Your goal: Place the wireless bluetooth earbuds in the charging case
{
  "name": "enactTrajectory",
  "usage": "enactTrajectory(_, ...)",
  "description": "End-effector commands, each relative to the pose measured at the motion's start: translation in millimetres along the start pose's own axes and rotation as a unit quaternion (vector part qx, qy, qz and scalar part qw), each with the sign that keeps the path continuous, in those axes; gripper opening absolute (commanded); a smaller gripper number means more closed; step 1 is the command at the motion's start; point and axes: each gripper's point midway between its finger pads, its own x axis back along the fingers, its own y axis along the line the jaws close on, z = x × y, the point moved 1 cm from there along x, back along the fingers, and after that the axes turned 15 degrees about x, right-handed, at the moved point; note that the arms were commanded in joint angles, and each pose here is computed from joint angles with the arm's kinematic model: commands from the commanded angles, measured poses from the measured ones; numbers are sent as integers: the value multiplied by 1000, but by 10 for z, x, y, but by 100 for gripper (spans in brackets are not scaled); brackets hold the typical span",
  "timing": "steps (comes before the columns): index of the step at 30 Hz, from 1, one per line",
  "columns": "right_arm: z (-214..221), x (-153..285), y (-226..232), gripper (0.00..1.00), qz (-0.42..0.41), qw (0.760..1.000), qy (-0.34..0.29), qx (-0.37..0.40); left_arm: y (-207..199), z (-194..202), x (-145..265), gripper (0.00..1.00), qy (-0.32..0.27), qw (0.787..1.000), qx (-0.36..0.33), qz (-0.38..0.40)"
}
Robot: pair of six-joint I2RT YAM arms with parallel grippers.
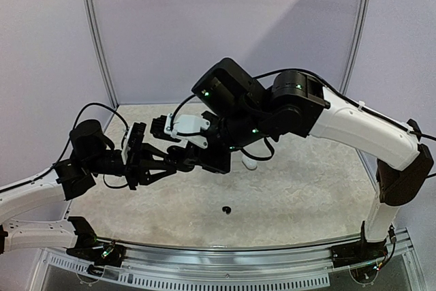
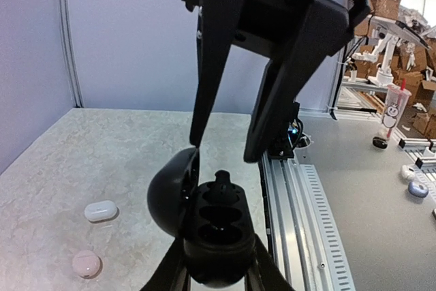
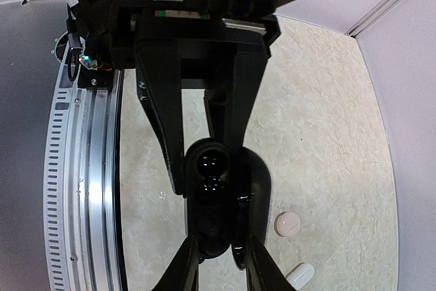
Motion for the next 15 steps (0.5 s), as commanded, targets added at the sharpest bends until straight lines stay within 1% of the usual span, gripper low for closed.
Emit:
enactTrajectory(1,-81,323,-240,25,38,997,-56,-39,16,-5,-4,0,-13,999,40,-6)
enactTrajectory(5,-157,494,-281,26,40,993,-93,-53,139,-6,26,0,-23,997,72,-30)
enactTrajectory(9,-168,554,-325,28,34,988,-123,-80,253,-18,71,0,-35,993,97,-56)
enactTrajectory(12,80,514,-482,29,49,982,-121,-140,323,-34,121,0,-45,991,106,-74)
enactTrajectory(15,491,333,-547,35,59,967,-86,-232,408,-37,192,0,-52,987,112,-100)
